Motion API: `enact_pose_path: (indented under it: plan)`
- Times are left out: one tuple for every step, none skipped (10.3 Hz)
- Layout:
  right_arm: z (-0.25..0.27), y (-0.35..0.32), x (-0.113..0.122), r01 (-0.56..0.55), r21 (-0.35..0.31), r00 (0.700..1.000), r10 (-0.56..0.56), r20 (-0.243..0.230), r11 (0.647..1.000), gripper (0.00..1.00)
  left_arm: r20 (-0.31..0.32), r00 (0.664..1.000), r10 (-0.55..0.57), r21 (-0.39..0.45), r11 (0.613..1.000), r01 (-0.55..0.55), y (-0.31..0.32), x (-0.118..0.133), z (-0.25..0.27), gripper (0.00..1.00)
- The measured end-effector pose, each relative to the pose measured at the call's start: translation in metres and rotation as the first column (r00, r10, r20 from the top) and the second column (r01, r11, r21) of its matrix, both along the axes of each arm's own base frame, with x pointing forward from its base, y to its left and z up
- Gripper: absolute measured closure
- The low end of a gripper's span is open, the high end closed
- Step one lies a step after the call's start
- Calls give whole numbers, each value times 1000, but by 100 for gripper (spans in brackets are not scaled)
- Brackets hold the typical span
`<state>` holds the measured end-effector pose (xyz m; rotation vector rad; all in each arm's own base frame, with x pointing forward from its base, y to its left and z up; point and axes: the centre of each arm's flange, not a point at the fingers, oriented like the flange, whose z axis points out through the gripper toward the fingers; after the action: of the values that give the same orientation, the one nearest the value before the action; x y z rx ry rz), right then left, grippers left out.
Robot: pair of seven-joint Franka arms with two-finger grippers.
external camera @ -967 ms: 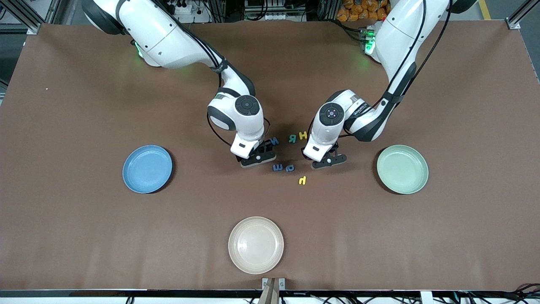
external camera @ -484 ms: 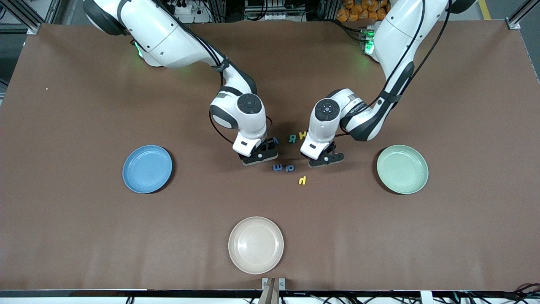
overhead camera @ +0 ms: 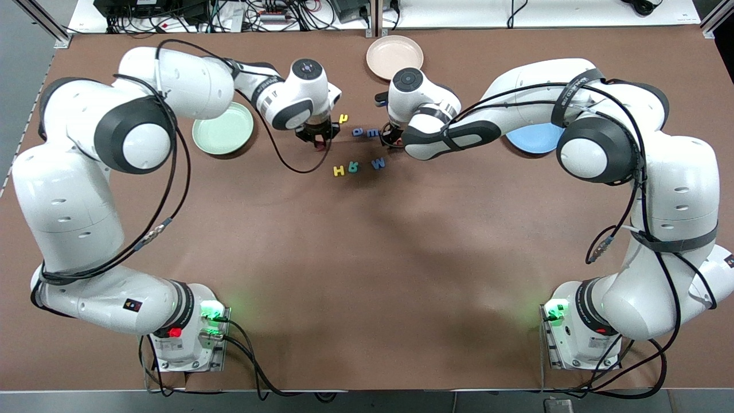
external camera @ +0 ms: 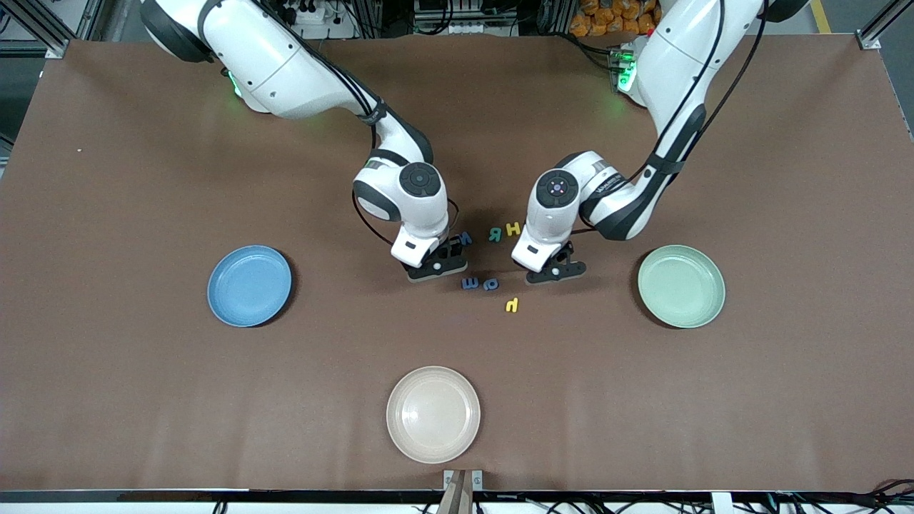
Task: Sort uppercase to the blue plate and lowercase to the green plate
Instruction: 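Carry the m and Q to the green and blue plates with both grippers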
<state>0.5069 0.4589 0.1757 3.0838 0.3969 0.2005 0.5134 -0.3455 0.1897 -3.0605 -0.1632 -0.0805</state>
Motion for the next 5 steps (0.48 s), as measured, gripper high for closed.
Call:
enact_pose_path:
  plan:
    - [2, 0, 2, 3, 5, 1000, -3, 3, 1000, 47, -10, 999, -53, 33, 998, 53, 21, 16, 20, 73]
    - [4, 0, 3, 4, 9, 1000, -4, 4, 1000, 63, -20, 994, -106, 59, 992, 107, 48, 32, 44, 73]
    - [4, -1, 4, 6, 8, 1000, -6, 4, 1000, 64, -31, 988, -152, 70, 986, 154, 77, 46, 66, 73]
    - [4, -2, 5, 8, 7, 1000, -8, 3, 1000, 64, -44, 981, -191, 68, 979, 194, 105, 58, 81, 73]
    - [4, -4, 7, 13, 6, 1000, -13, 2, 1000, 64, -55, 973, -225, 60, 972, 229, 135, 69, 88, 73]
